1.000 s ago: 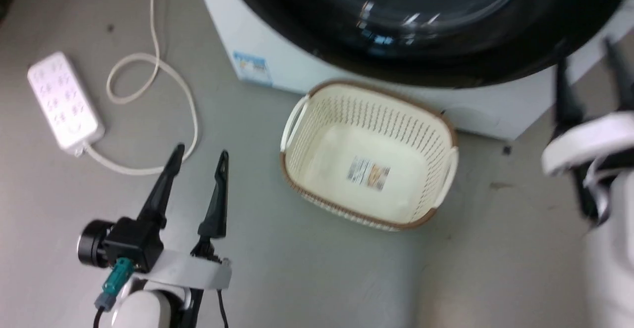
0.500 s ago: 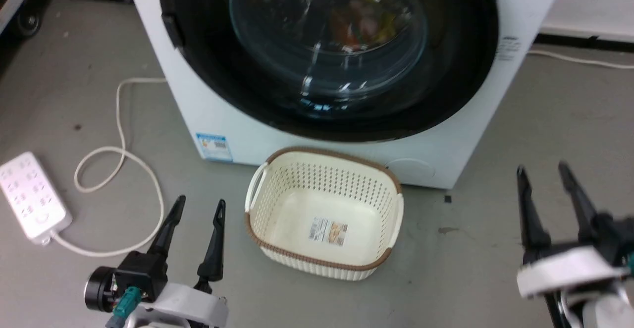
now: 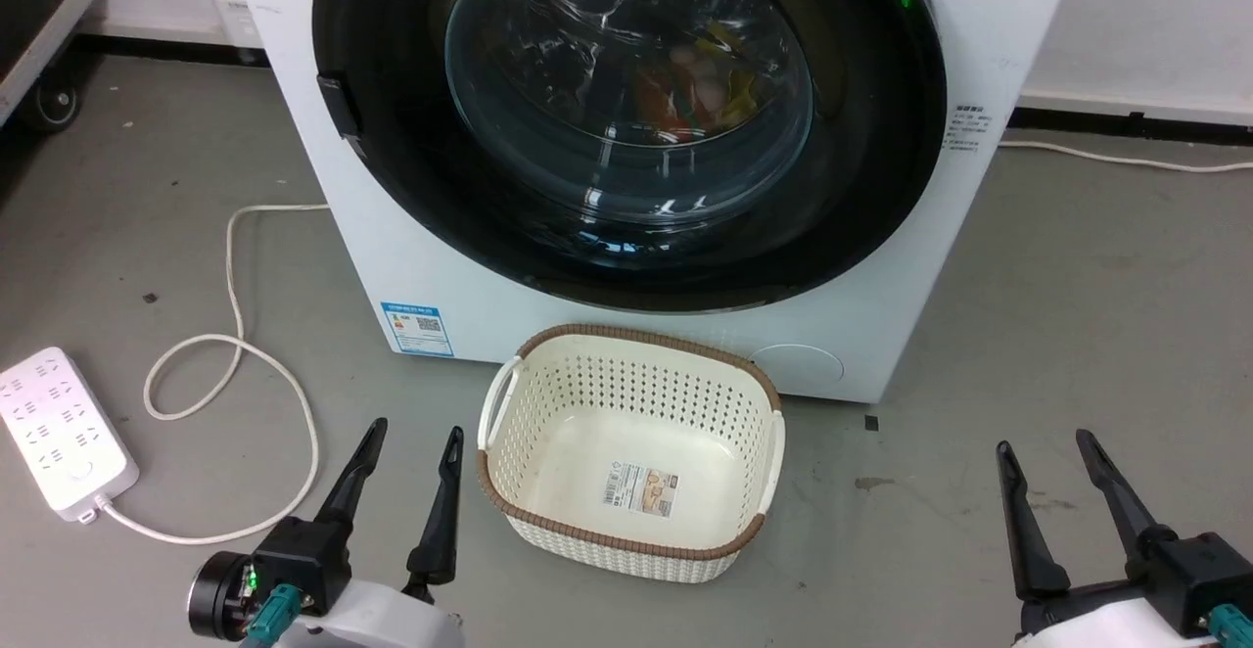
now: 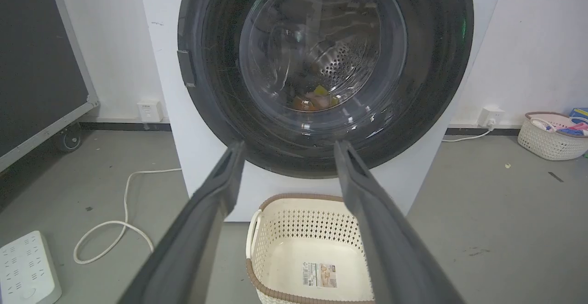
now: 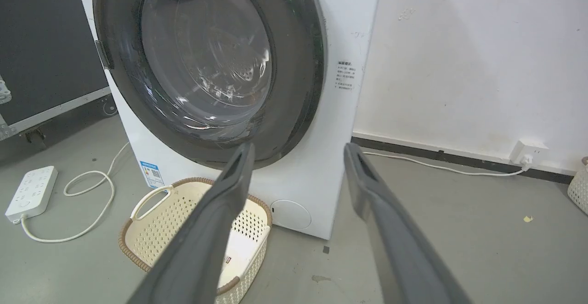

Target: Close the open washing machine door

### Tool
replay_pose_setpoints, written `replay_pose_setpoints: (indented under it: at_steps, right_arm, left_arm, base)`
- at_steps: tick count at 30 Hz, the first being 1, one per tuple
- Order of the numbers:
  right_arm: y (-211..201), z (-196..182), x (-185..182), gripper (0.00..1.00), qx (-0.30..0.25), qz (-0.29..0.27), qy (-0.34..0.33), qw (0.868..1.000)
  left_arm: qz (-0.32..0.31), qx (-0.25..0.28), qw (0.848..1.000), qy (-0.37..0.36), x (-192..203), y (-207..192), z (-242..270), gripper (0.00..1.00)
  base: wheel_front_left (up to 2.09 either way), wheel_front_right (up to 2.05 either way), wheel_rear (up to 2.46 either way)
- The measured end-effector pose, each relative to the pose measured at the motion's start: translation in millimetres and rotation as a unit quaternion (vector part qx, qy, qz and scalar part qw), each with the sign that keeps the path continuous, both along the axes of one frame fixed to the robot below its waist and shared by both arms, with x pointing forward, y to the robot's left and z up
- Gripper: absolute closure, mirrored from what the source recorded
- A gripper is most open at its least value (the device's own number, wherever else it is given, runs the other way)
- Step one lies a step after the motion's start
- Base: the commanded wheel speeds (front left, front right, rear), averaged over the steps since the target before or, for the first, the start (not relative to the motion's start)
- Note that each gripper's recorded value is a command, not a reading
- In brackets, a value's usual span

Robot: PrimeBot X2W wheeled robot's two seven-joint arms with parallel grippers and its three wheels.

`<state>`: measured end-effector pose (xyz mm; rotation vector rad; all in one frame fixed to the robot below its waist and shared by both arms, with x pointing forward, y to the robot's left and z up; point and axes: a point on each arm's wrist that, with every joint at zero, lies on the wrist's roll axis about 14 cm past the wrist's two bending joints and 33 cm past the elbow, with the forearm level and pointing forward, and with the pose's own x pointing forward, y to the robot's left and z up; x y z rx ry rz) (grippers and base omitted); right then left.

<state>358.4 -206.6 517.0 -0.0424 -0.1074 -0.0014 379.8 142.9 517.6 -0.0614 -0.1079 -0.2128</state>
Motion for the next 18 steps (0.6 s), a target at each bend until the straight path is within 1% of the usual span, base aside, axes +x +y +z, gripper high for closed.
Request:
replay_pose_setpoints:
  at_steps: [5, 12, 13, 18]
  right_arm:
    - [6.4, 7.5, 0.3, 0.0, -0.006, 0.01, -0.012, 1.0]
    - [11.4, 6.2, -5.1, 0.0, -0.01, 0.017, -0.01, 1.0]
    - [11.8, 6.5, -5.3, 1.0, -0.01, 0.018, -0.011, 1.0]
    - [11.7, 6.5, -5.2, 1.0, -0.01, 0.018, -0.01, 1.0]
  left_arm:
    - [0.006, 0.0, 1.0, -0.004, -1.6, 3.5, 2.6, 0.0]
    - [0.01, 0.001, 1.0, -0.007, -4.6, 5.1, 5.0, 0.0]
    - [0.01, 0.001, 1.0, -0.007, -5.2, 5.5, 4.6, 1.0]
    - [0.01, 0.001, 1.0, -0.006, -5.4, 4.8, 4.3, 1.0]
  base:
    - [0.0, 0.0, 0.0]
    - [0.0, 0.0, 0.0]
    - [0.0, 0.0, 0.0]
    - [0.0, 0.0, 0.0]
